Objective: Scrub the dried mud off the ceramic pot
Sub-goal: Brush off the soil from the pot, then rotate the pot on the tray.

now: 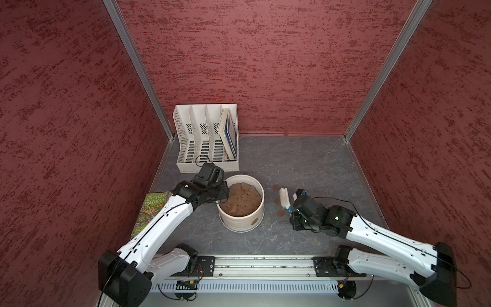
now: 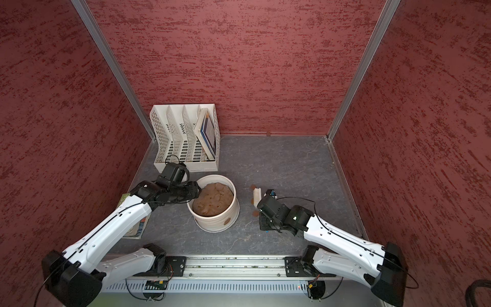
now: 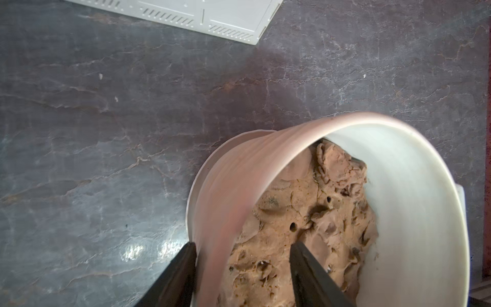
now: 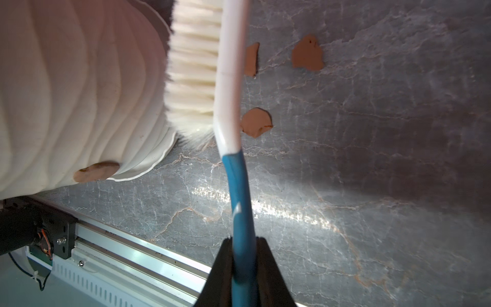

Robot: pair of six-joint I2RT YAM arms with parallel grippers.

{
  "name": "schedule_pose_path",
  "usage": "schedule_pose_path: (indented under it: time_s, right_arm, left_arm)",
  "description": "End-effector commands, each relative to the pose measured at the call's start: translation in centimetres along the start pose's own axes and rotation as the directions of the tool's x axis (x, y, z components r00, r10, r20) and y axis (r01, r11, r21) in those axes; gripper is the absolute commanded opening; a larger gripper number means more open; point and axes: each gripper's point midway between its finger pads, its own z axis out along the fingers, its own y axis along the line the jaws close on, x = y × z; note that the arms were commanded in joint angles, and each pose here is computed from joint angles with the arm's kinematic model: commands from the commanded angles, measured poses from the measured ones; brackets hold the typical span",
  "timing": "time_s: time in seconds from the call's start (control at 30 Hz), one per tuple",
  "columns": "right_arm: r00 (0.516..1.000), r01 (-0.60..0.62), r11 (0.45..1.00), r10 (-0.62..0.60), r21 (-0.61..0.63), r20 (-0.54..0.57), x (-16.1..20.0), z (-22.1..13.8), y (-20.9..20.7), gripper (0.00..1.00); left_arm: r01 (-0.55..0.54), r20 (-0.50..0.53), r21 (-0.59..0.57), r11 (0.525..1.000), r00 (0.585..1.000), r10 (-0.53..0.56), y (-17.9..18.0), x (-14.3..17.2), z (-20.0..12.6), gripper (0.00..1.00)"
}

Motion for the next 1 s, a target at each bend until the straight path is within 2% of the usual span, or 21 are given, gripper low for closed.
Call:
schedule_pose_path:
  time_s: [0.0, 0.23, 0.4, 0.53, 0.67, 0.87, 0.97]
  right_arm:
    - [0.999, -0.012, 1.000, 0.013, -0.024, 0.029, -0.4, -0.3, 0.9, 0.00]
    - [0.999, -0.008, 1.000, 0.009, -0.025, 0.036, -0.6, -0.6, 1.3, 0.00]
    - [0.999, -0.001, 1.000, 0.001, -0.018, 0.036, -0.8, -0.5, 1.5, 0.00]
    - [0.999, 0.008, 1.000, -0.008, -0.011, 0.036, -0.9, -0.4, 1.6, 0.00]
    - [0.999, 0.010, 1.000, -0.009, -0.011, 0.044, -1.1, -0.7, 1.6, 0.00]
    - [0.999, 0.004, 1.000, -0.004, -0.007, 0.046, -1.0, -0.9, 1.3, 0.00]
    - [0.999, 0.002, 1.000, -0.002, -0.010, 0.047, -0.9, -0.9, 1.3, 0.00]
  left_arm:
    - [-0.063, 0.103, 0.118, 0.991, 0.993, 0.050, -3.7, -3.9, -0.1, 0.60]
    - [-0.125, 0.102, 0.074, 0.989, 0.988, 0.117, -3.8, -5.0, 0.4, 0.62]
    - [-0.259, 0.156, 0.009, 0.966, 0.954, 0.254, -3.7, -6.5, -1.4, 0.70]
    - [-0.347, 0.095, -0.001, 0.938, 0.934, 0.346, -4.1, -6.8, -0.1, 0.73]
    - [-0.359, 0.023, 0.009, 0.933, 0.933, 0.358, -4.3, -6.6, 1.9, 0.71]
    - [-0.340, -0.027, 0.076, 0.937, 0.939, 0.343, -4.8, -6.1, 2.9, 0.71]
    - [-0.324, -0.043, 0.055, 0.944, 0.944, 0.326, -4.2, -6.0, 3.5, 0.70]
